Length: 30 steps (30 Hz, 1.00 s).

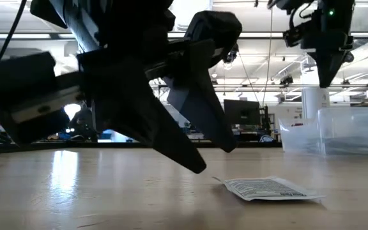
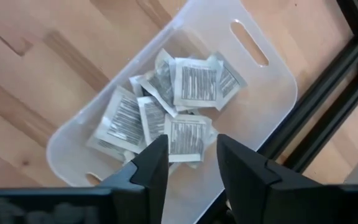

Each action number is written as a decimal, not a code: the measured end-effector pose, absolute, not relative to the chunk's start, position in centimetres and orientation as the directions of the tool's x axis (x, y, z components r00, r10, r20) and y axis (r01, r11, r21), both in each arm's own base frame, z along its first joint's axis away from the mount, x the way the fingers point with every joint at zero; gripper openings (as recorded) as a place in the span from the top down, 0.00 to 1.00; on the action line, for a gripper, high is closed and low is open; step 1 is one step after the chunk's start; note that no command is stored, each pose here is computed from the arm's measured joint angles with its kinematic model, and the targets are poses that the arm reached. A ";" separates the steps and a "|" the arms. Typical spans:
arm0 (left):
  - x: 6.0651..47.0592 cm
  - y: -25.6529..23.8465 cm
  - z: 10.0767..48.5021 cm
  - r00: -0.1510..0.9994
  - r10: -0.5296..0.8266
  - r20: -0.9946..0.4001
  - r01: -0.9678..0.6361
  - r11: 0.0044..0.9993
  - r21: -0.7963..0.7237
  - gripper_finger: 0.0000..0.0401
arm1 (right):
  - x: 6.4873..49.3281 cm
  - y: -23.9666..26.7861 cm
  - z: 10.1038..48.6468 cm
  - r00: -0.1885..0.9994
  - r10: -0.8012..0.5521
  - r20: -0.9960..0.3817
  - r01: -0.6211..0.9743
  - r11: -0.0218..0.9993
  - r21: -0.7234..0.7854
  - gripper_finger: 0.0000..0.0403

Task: Pick & Place First Aid Supplies
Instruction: Put the towelette pack into the top bin

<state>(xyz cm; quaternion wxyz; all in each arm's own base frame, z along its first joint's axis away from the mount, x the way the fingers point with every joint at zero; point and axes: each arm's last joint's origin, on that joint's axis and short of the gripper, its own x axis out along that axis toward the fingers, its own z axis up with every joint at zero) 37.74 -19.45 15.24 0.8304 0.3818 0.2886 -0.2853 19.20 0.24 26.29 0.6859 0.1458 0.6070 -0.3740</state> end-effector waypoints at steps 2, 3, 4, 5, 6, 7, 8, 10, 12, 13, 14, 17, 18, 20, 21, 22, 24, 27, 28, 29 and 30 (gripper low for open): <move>37.7 -19.4 15.2 0.670 -0.252 -0.698 0.705 0.511 0.492 0.69 | 19.3 0.2 26.7 -0.003 -0.335 -0.942 0.694 0.678 -0.244 0.67; 37.7 -19.4 15.2 0.670 -0.253 -0.698 0.708 0.499 0.500 0.69 | 19.4 0.2 26.8 0.004 -0.335 -0.942 0.695 0.678 -0.238 0.67; 37.7 -19.4 15.2 0.670 -0.253 -0.698 0.712 0.485 0.508 0.69 | 19.4 0.3 27.0 0.009 -0.335 -0.942 0.697 0.678 -0.234 0.67; 37.7 -19.4 15.2 0.672 -0.253 -0.696 0.714 0.470 0.518 0.69 | 19.5 0.3 27.1 0.013 -0.334 -0.942 0.698 0.678 -0.231 0.68; 37.7 -19.4 15.1 0.671 -0.253 -0.697 0.719 0.453 0.528 0.69 | 19.5 0.3 27.2 0.017 -0.334 -0.942 0.699 0.678 -0.228 0.68; 37.7 -19.4 15.1 0.670 -0.252 -0.698 0.723 0.434 0.537 0.69 | 19.6 0.3 27.3 0.021 -0.335 -0.942 0.699 0.678 -0.226 0.69; 37.7 -19.4 15.1 0.671 -0.253 -0.697 0.725 0.419 0.547 0.69 | 19.6 0.3 27.3 0.023 -0.335 -0.942 0.700 0.678 -0.224 0.69; 37.9 -19.5 14.9 0.680 -0.257 -0.687 0.723 0.392 0.569 0.69 | 19.6 0.3 27.4 0.028 -0.335 -0.942 0.701 0.678 -0.220 0.70; 38.0 -19.6 14.3 0.674 -0.254 -0.694 0.732 0.356 0.581 0.69 | 19.6 0.3 27.5 0.028 -0.335 -0.942 0.701 0.678 -0.220 0.70; 38.0 -19.6 13.9 0.667 -0.251 -0.701 0.739 0.337 0.583 0.69 | 19.6 0.3 27.5 0.029 -0.335 -0.942 0.700 0.680 -0.220 0.70; 38.2 -19.7 13.7 0.666 -0.249 -0.703 0.742 0.323 0.588 0.69 | 19.6 0.3 27.5 0.029 -0.335 -0.942 0.699 0.680 -0.220 0.70; 38.7 -19.9 13.0 0.673 -0.233 -0.702 0.735 0.310 0.603 0.69 | 19.6 0.3 27.4 0.026 -0.335 -0.942 0.698 0.680 -0.223 0.69; 38.8 -19.9 12.9 0.674 -0.228 -0.703 0.735 0.304 0.606 0.70 | 19.6 0.3 27.4 0.024 -0.335 -0.942 0.698 0.680 -0.224 0.68; 39.1 -19.8 12.7 0.682 -0.203 -0.702 0.726 0.306 0.616 0.70 | 19.6 0.3 27.4 0.025 -0.335 -0.942 0.698 0.680 -0.224 0.68; 39.2 -19.8 12.6 0.691 -0.182 -0.700 0.716 0.310 0.626 0.71 | 19.6 0.3 27.4 0.024 -0.335 -0.942 0.698 0.681 -0.224 0.67; 39.4 -19.7 12.5 0.698 -0.163 -0.698 0.707 0.313 0.634 0.71 | 19.6 0.3 27.4 0.025 -0.335 -0.942 0.698 0.681 -0.223 0.67; 39.5 -19.3 12.4 0.704 -0.137 -0.696 0.697 0.319 0.642 0.72 | 19.6 0.3 27.4 0.027 -0.335 -0.942 0.698 0.681 -0.222 0.67; 39.6 -18.9 12.2 0.700 -0.111 -0.705 0.697 0.318 0.642 0.76 | 19.6 0.3 27.4 0.029 -0.334 -0.942 0.698 0.681 -0.220 0.68; 39.6 -18.8 12.0 0.699 -0.102 -0.708 0.698 0.316 0.643 0.77 | 19.6 0.3 27.4 0.029 -0.334 -0.942 0.699 0.681 -0.220 0.69; 39.6 -18.8 12.0 0.697 -0.098 -0.710 0.698 0.316 0.642 0.79 | 19.6 0.3 27.4 0.028 -0.333 -0.942 0.698 0.681 -0.220 0.69; 39.6 -18.8 11.9 0.695 -0.096 -0.713 0.700 0.316 0.640 0.81 | 19.6 0.3 27.4 0.028 -0.333 -0.943 0.698 0.681 -0.220 0.70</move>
